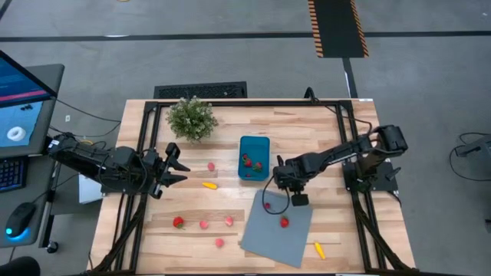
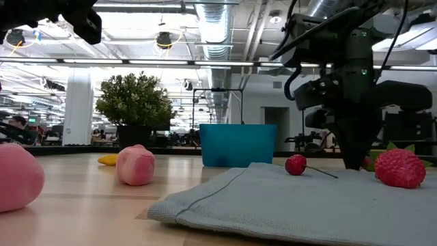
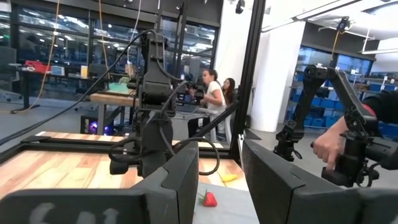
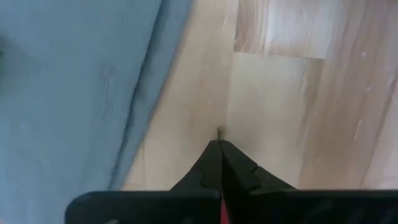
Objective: Pick and placing Produce into tupperware
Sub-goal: Put the cherry into the blue bin
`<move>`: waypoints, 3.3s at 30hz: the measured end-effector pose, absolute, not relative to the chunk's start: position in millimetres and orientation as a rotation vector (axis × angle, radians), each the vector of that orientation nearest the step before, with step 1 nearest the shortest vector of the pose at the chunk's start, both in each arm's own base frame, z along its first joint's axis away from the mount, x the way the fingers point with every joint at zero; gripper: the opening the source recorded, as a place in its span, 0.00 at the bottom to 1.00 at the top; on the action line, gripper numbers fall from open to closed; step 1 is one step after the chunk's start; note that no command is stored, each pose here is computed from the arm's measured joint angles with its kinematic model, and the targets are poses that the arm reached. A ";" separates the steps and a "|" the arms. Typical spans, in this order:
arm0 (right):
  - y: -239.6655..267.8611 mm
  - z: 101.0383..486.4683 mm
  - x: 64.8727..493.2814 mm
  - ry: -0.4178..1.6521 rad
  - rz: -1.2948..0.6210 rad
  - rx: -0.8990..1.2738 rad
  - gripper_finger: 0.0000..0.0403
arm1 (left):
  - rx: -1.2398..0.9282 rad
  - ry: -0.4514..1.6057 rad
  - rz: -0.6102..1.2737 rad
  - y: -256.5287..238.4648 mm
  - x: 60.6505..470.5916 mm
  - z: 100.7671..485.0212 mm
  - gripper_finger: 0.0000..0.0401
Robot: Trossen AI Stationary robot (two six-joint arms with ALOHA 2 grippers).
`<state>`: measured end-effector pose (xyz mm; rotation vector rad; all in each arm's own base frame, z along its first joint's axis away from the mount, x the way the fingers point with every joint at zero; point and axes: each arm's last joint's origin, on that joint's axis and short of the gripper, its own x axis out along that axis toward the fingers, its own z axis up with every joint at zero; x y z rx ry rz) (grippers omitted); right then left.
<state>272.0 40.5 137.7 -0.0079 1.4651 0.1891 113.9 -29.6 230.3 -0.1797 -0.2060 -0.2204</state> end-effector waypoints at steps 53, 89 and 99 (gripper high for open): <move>36.2 164.0 287.3 1.429 0.110 0.255 0.35 | -0.209 -0.178 -0.245 -30.3 114.2 228.2 0.28; 31.4 146.4 287.9 1.513 0.091 0.229 0.03 | -0.209 -0.197 -0.283 -31.2 113.5 230.3 0.28; 20.3 229.5 273.7 1.106 -0.100 0.193 0.03 | -0.185 -0.246 -0.236 -29.5 112.1 234.3 0.28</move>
